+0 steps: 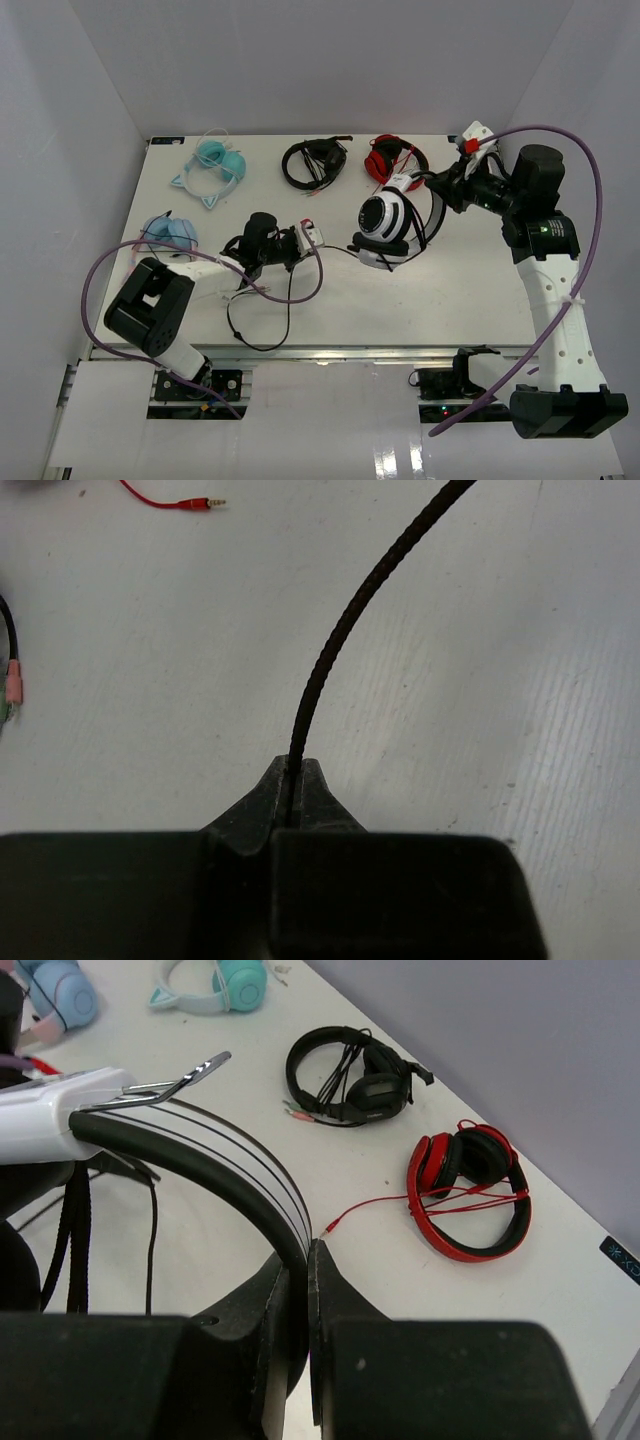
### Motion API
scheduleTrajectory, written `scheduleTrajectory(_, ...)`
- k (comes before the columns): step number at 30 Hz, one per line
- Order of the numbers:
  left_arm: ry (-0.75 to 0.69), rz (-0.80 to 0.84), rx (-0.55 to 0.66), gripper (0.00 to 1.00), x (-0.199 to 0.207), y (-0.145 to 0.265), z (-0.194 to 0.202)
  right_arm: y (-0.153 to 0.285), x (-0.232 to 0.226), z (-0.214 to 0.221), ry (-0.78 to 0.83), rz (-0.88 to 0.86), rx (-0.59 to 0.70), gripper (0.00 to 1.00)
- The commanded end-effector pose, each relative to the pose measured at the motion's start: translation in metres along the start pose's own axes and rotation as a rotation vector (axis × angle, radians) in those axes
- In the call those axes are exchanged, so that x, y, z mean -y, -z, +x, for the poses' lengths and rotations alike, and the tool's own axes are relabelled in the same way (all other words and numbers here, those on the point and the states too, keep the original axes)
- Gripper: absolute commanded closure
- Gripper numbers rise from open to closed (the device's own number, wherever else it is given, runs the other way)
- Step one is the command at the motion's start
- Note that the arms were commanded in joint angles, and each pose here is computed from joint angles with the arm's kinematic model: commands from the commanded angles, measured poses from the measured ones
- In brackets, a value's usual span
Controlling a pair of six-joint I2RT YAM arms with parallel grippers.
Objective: Wrap the headphones
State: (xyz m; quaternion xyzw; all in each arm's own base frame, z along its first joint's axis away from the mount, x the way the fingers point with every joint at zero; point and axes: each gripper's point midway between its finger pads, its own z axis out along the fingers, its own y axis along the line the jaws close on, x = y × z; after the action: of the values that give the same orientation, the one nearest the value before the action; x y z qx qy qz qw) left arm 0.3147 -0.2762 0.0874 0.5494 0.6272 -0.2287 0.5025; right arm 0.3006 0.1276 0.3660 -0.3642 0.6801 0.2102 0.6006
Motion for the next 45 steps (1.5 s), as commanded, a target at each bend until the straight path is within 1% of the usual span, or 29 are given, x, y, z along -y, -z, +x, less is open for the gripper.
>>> scheduleTrajectory(1,-0.015,-0.036,0.009,1.00,-0.027,0.014,-0.016,0.013,-0.015,0.002,0.204,-0.079,-0.021,0.92)
scheduleTrajectory(4,0.017,-0.082,-0.034,1.00,-0.046,0.016,-0.014,0.022,-0.023,0.015,0.339,-0.106,-0.053,0.92)
scheduleTrajectory(6,0.045,-0.126,-0.093,1.00,-0.065,0.014,-0.014,0.027,-0.028,0.028,0.425,-0.130,-0.080,0.92)
scheduleTrajectory(10,0.105,-0.169,-0.129,1.00,-0.092,0.015,-0.036,0.032,-0.020,0.061,0.552,-0.088,-0.168,0.92)
scheduleTrajectory(12,0.136,-0.181,-0.112,1.00,-0.104,0.019,-0.061,0.033,-0.011,0.086,0.587,-0.047,-0.238,0.92)
scheduleTrajectory(13,0.165,-0.181,-0.109,1.00,-0.104,0.021,-0.068,0.033,-0.004,0.090,0.613,-0.016,-0.258,0.92)
scheduleTrajectory(15,0.209,-0.183,-0.062,1.00,-0.111,0.027,-0.098,0.031,0.005,0.106,0.641,0.020,-0.301,0.92)
scheduleTrajectory(16,0.244,-0.172,-0.045,1.00,-0.110,0.030,-0.110,0.031,0.011,0.108,0.661,0.050,-0.313,0.92)
scheduleTrajectory(17,0.254,-0.150,-0.001,1.00,-0.111,0.034,-0.131,0.029,0.015,0.117,0.663,0.064,-0.334,0.92)
scheduleTrajectory(18,0.291,-0.141,0.012,1.00,-0.108,0.039,-0.140,0.028,0.021,0.118,0.680,0.092,-0.346,0.92)
scheduleTrajectory(20,0.317,-0.097,0.077,1.00,-0.102,0.050,-0.172,0.023,0.029,0.128,0.681,0.131,-0.375,0.92)
scheduleTrajectory(22,0.351,-0.049,0.132,1.00,-0.091,0.062,-0.195,0.019,0.038,0.131,0.671,0.176,-0.391,0.92)
scheduleTrajectory(26,0.443,0.065,0.211,1.00,-0.064,0.078,-0.225,0.008,0.060,0.130,0.566,0.297,-0.392,0.92)
scheduleTrajectory(27,0.512,0.122,0.227,1.00,-0.049,0.082,-0.233,0.008,0.066,0.129,0.550,0.337,-0.402,0.92)
scheduleTrajectory(29,0.587,0.184,0.263,1.00,-0.034,0.084,-0.247,-0.001,0.074,0.127,0.507,0.402,-0.400,0.92)
scheduleTrajectory(30,0.598,0.230,0.292,1.00,-0.025,0.085,-0.255,-0.004,0.078,0.134,0.484,0.439,-0.418,0.92)
scheduleTrajectory(32,0.640,0.305,0.327,1.00,-0.008,0.083,-0.270,-0.011,0.086,0.132,0.440,0.535,-0.409,0.92)
scheduleTrajectory(34,0.686,0.380,0.355,1.00,0.011,0.076,-0.288,-0.022,0.095,0.125,0.344,0.647,-0.373,0.92)
scheduleTrajectory(37,0.743,0.467,0.346,1.00,0.041,0.054,-0.305,-0.039,0.110,0.115,0.137,0.760,-0.336,0.92)
scheduleTrajectory(38,0.755,0.496,0.335,1.00,0.051,0.048,-0.306,-0.045,0.108,0.129,0.074,0.760,-0.355,0.92)
scheduleTrajectory(39,0.753,0.510,0.350,1.00,0.061,0.042,-0.317,-0.054,0.109,0.124,-0.032,0.769,-0.343,0.92)
scheduleTrajectory(40,0.782,0.488,0.349,1.00,0.060,0.031,-0.317,-0.059,0.113,0.107,-0.080,0.780,-0.298,0.92)
scheduleTrajectory(41,0.788,0.485,0.353,1.00,0.066,0.024,-0.320,-0.065,0.114,0.101,-0.129,0.774,-0.275,0.92)
scheduleTrajectory(44,0.793,0.442,0.357,1.00,0.067,0.005,-0.318,-0.090,0.097,0.097,-0.311,0.675,-0.243,0.92)
scheduleTrajectory(45,0.787,0.421,0.337,1.00,0.068,-0.008,-0.309,-0.097,0.091,0.087,-0.360,0.631,-0.219,0.92)
